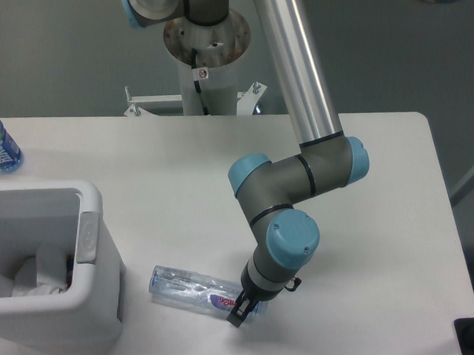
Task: Place the trash in the trash can
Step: 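Push the bottle with the gripper, rotating it on the table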
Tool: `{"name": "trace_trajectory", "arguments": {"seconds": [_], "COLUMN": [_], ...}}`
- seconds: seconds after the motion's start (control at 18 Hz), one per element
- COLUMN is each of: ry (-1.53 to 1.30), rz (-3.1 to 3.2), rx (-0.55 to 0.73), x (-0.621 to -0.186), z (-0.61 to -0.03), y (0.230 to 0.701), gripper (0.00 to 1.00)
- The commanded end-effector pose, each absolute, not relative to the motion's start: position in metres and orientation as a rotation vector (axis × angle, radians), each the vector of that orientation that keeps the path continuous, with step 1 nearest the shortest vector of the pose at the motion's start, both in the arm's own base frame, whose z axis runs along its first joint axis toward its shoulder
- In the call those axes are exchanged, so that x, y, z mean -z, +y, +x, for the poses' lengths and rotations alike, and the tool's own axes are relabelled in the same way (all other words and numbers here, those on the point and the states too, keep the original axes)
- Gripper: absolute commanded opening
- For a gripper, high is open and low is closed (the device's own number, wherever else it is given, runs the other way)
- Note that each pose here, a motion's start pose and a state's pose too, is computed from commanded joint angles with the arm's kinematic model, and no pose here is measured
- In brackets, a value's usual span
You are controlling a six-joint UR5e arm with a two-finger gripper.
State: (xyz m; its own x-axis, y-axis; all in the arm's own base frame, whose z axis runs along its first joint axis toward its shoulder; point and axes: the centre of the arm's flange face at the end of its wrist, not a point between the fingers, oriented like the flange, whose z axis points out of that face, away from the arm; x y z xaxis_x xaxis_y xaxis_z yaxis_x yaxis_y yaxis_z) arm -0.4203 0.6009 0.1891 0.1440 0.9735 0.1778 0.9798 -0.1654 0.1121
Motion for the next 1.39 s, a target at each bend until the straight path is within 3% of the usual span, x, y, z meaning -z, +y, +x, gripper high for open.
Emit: {"name": "trace_trajectory", "arguments": {"seconds": [0.39,0.83,1.39], "ry": [-1.999,-2.0,-1.985], "rz": [-2.372,-2.393,-2.408], "rx": [0.32,0.308,0.281], "x": [-0.186,-0.186,-0.199], "z": [-0.412,-0.407,-0.409], "y": [0.604,0.604,0.603], "gripper": [0.63,0.63,0.52]}}
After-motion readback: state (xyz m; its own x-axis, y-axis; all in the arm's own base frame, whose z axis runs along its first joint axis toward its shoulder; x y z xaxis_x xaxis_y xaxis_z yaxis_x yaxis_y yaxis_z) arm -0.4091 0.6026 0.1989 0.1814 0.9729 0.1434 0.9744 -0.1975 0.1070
